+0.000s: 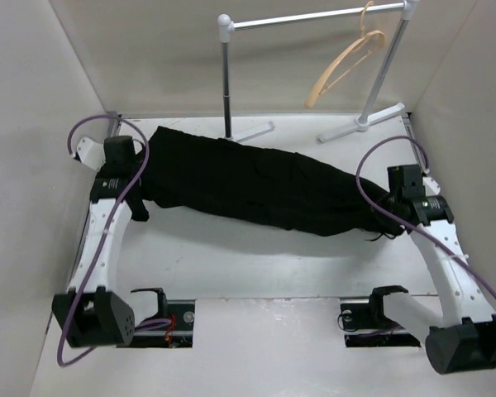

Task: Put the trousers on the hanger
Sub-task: Fold the trousers at the center of the board.

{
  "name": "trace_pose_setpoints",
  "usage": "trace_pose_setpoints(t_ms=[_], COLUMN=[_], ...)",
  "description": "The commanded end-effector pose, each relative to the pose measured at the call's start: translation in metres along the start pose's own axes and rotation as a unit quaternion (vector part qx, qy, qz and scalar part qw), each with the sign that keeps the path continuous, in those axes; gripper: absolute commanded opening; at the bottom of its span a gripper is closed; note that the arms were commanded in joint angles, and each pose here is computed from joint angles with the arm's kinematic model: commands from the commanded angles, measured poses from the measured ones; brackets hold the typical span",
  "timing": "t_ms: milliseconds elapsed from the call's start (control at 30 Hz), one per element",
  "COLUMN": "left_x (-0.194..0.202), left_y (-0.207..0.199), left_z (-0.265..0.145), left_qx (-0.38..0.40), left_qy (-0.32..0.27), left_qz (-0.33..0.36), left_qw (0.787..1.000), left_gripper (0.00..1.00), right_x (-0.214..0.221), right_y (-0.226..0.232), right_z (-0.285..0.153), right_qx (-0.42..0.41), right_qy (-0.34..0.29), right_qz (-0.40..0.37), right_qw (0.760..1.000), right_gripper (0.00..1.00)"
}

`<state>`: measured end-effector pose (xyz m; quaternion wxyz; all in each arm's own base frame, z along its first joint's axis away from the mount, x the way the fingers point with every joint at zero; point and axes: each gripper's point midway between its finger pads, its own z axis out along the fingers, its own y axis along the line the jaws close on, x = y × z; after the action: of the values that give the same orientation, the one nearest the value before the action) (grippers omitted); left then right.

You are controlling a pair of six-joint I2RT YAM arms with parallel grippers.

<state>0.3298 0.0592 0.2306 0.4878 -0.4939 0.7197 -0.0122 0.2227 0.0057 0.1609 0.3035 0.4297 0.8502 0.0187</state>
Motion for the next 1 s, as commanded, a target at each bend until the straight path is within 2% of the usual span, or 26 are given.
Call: trace_pose_setpoints(t_ms=[0, 167, 300, 400, 467, 533, 567, 633, 700, 733, 867, 933, 967], left_x=[-0.035, -0.039, -0.017, 0.001, 0.015, 0.028, 0.032, 0.028, 0.016, 0.008, -0.01, -0.009, -0.008], left_y=[-0.041, -0.108, -0.158, -0.181, -0.194, -0.199, -0.196, -0.18, -0.165, -0.152, -0.102, -0.071, -0.059], left_z=[0.02, 0.066, 0.126, 0.174, 0.204, 0.224, 0.233, 0.237, 0.23, 0.225, 0.193, 0.18, 0.176], left_qx=[0.015, 0.034, 0.046, 0.044, 0.054, 0.066, 0.064, 0.043, 0.021, 0.006, -0.03, -0.044, -0.05], left_qy=[-0.053, -0.056, -0.022, -0.007, 0.0, 0.013, 0.018, 0.022, 0.018, 0.015, 0.014, 0.018, 0.021], left_qz=[0.016, 0.058, 0.128, 0.168, 0.191, 0.195, 0.197, 0.197, 0.196, 0.195, 0.145, 0.114, 0.099], left_qw=[0.998, 0.996, 0.99, 0.985, 0.98, 0.978, 0.978, 0.979, 0.98, 0.981, 0.989, 0.992, 0.994], left_gripper=[0.0, 0.0, 0.0, 0.02, 0.09, 0.26, 0.38, 0.53, 0.56, 0.57, 0.58, 0.57, 0.57], right_x=[-0.054, -0.093, -0.114, -0.133, -0.146, -0.152, -0.153, -0.153, -0.157, -0.159, -0.154, -0.145, -0.137], right_y=[0.044, 0.086, 0.119, 0.137, 0.146, 0.154, 0.157, 0.161, 0.163, 0.162, 0.153, 0.14, 0.136], right_z=[-0.004, 0.021, 0.056, 0.092, 0.113, 0.134, 0.144, 0.15, 0.144, 0.139, 0.116, 0.106, 0.101], right_qx=[-0.053, -0.061, -0.061, -0.048, -0.039, -0.033, -0.029, -0.026, -0.03, -0.034, -0.054, -0.057, -0.062], right_qy=[-0.061, -0.067, -0.053, -0.047, -0.049, -0.042, -0.036, -0.029, -0.04, -0.048, -0.063, -0.071, -0.074], right_qz=[-0.027, -0.026, -0.03, -0.029, -0.025, -0.024, -0.025, -0.032, -0.033, -0.031, -0.02, -0.016, -0.014], right_qw=[0.996, 0.996, 0.996, 0.997, 0.998, 0.998, 0.999, 0.999, 0.998, 0.998, 0.996, 0.996, 0.995], right_gripper=[0.01, 0.01, 0.02, 0.02, 0.02, 0.1, 0.21, 0.41, 0.58, 0.62, 0.66, 0.6, 0.51])
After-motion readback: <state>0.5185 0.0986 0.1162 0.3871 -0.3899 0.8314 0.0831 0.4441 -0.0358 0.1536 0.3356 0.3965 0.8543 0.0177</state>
